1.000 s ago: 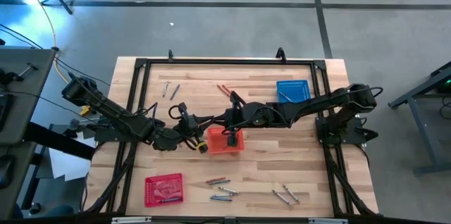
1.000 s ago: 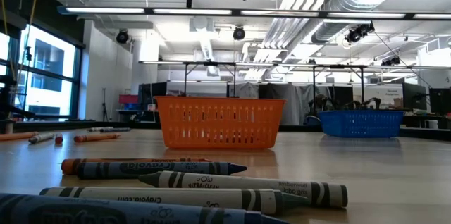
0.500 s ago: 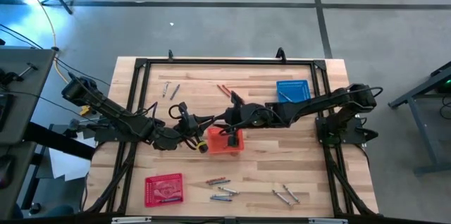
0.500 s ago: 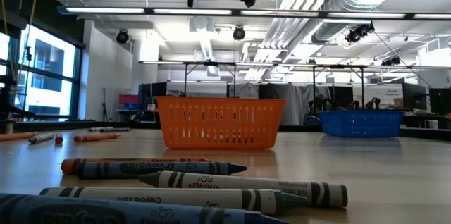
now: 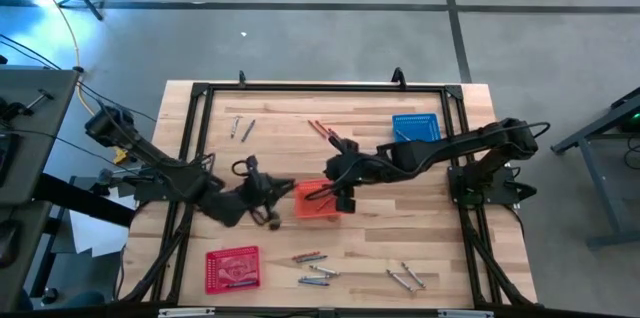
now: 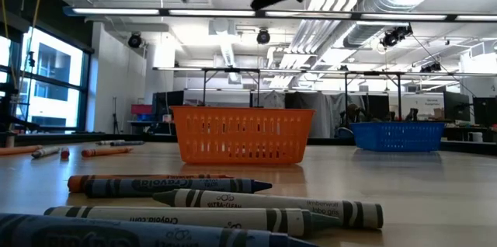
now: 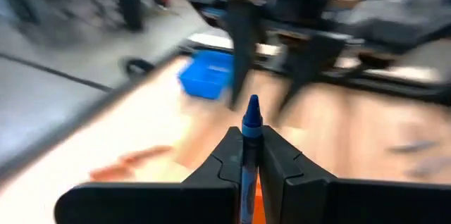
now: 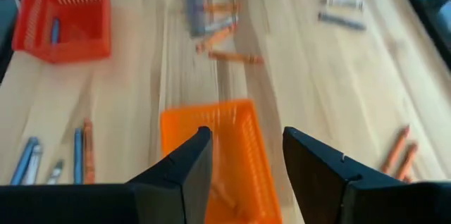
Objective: Sort crayons
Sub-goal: Put the blue crayon into the red bin
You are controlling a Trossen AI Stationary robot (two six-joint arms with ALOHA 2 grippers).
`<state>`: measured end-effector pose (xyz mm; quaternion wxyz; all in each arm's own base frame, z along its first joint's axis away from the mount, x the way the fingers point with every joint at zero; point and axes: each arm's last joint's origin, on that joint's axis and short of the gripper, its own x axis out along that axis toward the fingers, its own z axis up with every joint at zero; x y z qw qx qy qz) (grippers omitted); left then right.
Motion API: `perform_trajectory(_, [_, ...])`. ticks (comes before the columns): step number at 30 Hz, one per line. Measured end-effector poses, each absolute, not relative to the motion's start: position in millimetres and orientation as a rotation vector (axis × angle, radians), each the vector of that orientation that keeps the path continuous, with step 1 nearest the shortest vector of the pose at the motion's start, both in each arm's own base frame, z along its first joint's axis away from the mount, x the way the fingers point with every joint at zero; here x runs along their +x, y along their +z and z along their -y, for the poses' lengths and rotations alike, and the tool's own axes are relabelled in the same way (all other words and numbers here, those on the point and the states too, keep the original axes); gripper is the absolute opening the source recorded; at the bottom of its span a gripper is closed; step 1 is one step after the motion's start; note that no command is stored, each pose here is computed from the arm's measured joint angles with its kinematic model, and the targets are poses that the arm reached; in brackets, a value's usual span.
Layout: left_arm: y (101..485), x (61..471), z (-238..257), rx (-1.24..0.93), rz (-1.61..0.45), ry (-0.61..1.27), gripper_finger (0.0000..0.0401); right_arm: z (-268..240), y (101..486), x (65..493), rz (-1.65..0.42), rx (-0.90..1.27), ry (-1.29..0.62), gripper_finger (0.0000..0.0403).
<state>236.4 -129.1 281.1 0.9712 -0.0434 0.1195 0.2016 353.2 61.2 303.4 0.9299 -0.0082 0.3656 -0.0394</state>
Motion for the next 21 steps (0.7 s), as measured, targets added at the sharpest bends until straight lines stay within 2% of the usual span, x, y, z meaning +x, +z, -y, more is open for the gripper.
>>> perform_trajectory(4, [288.8,209.2,145.8,-0.32,-0.292,0.222,0.0007,-65.0,300.9,346.0,-0.815,0.002,-0.09,0.0167])
perform_trajectory(8, [289.0,187.6,160.6,-0.601,-0.43,0.051,0.0008,-65.4,297.4,341.7,-0.867,0.044,-0.117,0.0167])
perform_trajectory(16, [249.3,169.5,195.6,-1.071,-0.856,0.131,0.0009,-65.1,297.1,341.2,-0.869,0.103,-0.15,0.0167])
perform_trajectory(21, [223.0,163.5,216.6,-1.175,-1.21,0.173,0.0009,-64.6,297.5,341.6,-0.859,0.099,-0.166,0.0167])
